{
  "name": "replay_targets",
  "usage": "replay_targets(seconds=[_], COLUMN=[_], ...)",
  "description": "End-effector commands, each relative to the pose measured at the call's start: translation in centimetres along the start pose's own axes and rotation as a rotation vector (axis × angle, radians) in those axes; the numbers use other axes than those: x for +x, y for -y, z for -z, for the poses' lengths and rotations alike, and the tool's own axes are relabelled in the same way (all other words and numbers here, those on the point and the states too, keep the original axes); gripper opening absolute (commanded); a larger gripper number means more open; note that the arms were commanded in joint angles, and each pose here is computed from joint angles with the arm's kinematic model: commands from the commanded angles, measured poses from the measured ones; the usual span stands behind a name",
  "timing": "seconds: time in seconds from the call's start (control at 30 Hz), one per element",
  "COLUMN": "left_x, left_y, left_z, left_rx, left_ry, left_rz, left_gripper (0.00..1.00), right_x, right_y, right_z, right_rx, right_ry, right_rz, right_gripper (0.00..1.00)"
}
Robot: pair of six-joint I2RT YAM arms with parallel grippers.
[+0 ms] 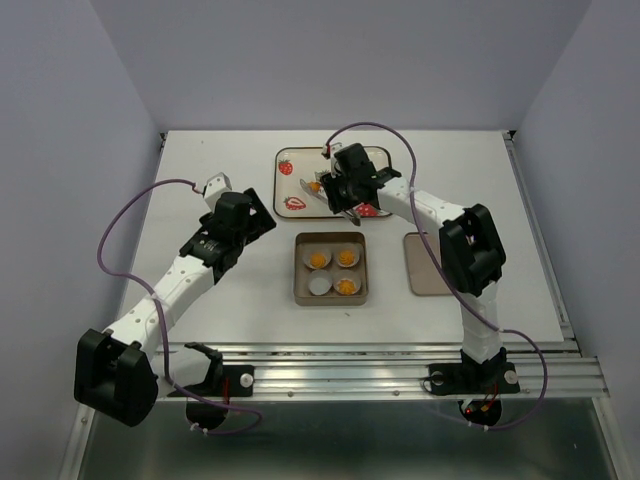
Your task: Pack the cookies
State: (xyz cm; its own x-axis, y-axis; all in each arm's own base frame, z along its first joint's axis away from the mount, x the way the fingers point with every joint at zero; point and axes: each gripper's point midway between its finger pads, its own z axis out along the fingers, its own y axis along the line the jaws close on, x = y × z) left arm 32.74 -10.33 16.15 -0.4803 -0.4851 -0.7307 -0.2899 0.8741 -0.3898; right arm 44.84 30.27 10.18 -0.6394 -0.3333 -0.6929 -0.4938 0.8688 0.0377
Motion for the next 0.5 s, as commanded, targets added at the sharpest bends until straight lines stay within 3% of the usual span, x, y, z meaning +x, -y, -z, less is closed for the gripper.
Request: replay_targets(seconds=[0.0,0.47], left_x=[-2.5,-2.6], left_y=[1.3,1.4], left_z=[0.3,0.5], left_rx=[0.025,0.035], left_ry=[0.071,0.072], left_rz=[0.027,0.048], left_gripper=[0.99,0.99], right_x=[-3.0,-4.4], right_y=[0.0,-0.1], right_z=[1.1,2.8], right_rx=[-0.009,-0.009], right_ry=[0.075,0.112], right_rz=[0.011,0.007], right_gripper=[0.5,0.38])
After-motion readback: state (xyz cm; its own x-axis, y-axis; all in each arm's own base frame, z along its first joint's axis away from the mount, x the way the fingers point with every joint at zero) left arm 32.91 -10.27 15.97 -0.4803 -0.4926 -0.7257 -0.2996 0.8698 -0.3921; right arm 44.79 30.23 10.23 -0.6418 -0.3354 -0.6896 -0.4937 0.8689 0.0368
